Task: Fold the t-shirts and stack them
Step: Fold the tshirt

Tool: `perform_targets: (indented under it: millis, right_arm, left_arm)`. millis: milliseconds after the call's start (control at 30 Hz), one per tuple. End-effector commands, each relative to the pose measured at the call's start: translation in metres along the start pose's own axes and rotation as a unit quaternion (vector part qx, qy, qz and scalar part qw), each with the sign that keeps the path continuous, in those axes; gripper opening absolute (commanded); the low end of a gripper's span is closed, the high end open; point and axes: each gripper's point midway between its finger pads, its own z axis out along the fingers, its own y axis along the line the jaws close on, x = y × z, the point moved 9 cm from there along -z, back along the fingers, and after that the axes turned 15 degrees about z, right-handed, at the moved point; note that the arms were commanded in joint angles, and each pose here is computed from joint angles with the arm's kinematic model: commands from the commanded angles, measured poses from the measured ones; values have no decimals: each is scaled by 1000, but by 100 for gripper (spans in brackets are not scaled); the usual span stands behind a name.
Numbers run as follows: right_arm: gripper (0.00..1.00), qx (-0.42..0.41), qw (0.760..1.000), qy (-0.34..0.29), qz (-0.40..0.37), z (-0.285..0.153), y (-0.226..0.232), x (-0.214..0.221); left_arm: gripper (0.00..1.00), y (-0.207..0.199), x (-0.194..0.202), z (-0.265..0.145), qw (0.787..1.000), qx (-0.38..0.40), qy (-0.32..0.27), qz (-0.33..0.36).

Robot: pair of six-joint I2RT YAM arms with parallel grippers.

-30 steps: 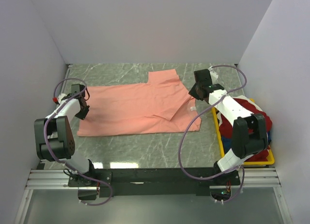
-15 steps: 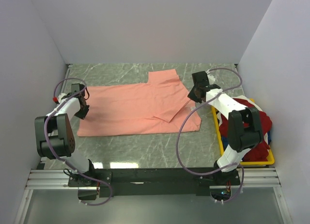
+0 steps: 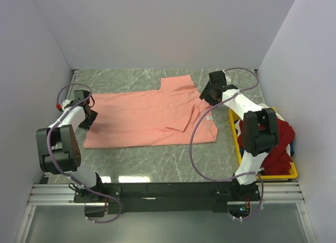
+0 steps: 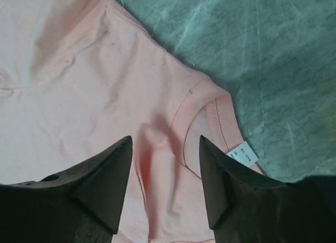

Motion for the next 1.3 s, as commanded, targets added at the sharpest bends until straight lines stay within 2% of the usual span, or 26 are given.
perform_targets:
  millis: [0,133,167,367,500,1267]
  right_arm:
    - [61,-33,999,-5,-14,-17,11,-11]
    - [61,-49,998,7,-25,-32,6,10]
    - [61,-48,998,28,-36,-31,-1,30]
    - [58,-80,993,65,-56,-44,-7,88]
    - [58,-91,991,77,-54,-43,-7,107]
    - [58,-87,987,119,-63,-21,-2,143]
  left_arm:
    - [61,-5,-17,-25,998,53,-38,-12]
    - [64,-1,-13,-44,994,100,-39,-18]
    - [64,0,-11,-47,993,108,-39,-19]
    - [66,4,21,-65,987,159,-32,0]
    - [66,10,34,-71,983,179,-34,11]
    - [66,14,39,-82,976,215,-32,31]
